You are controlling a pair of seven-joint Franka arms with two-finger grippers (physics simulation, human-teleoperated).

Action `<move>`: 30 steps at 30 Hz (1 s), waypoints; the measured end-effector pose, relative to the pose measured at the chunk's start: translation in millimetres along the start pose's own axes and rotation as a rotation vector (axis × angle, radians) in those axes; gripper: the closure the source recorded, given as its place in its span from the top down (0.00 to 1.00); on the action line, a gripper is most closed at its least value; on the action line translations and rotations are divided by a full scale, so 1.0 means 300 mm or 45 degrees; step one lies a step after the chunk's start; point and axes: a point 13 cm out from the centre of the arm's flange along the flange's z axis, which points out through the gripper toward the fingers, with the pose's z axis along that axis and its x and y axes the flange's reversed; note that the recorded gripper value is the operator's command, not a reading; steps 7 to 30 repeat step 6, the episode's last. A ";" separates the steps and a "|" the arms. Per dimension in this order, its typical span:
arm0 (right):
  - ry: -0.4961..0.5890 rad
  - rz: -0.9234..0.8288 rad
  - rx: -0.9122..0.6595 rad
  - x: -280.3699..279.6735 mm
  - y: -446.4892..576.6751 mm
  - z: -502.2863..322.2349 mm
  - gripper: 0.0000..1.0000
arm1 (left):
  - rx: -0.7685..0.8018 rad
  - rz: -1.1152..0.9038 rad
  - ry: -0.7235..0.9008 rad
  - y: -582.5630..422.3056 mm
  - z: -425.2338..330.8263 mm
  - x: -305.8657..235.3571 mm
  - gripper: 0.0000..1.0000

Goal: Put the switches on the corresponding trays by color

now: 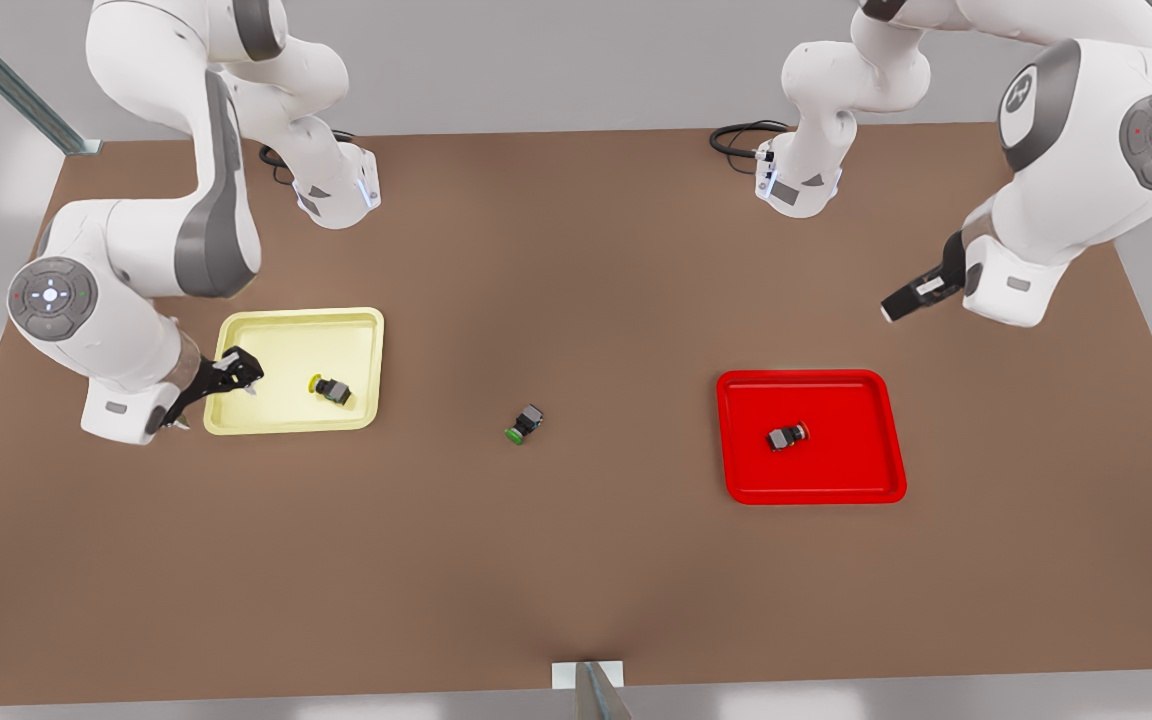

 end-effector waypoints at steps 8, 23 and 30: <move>0.090 0.082 -0.052 0.061 0.008 0.036 1.00 | -0.020 0.235 0.041 -0.020 0.050 -0.003 1.00; 0.090 0.082 -0.052 0.061 0.008 0.036 1.00 | -0.020 0.235 0.041 -0.020 0.050 -0.003 1.00; 0.090 0.082 -0.052 0.061 0.008 0.036 1.00 | -0.020 0.235 0.041 -0.020 0.050 -0.003 1.00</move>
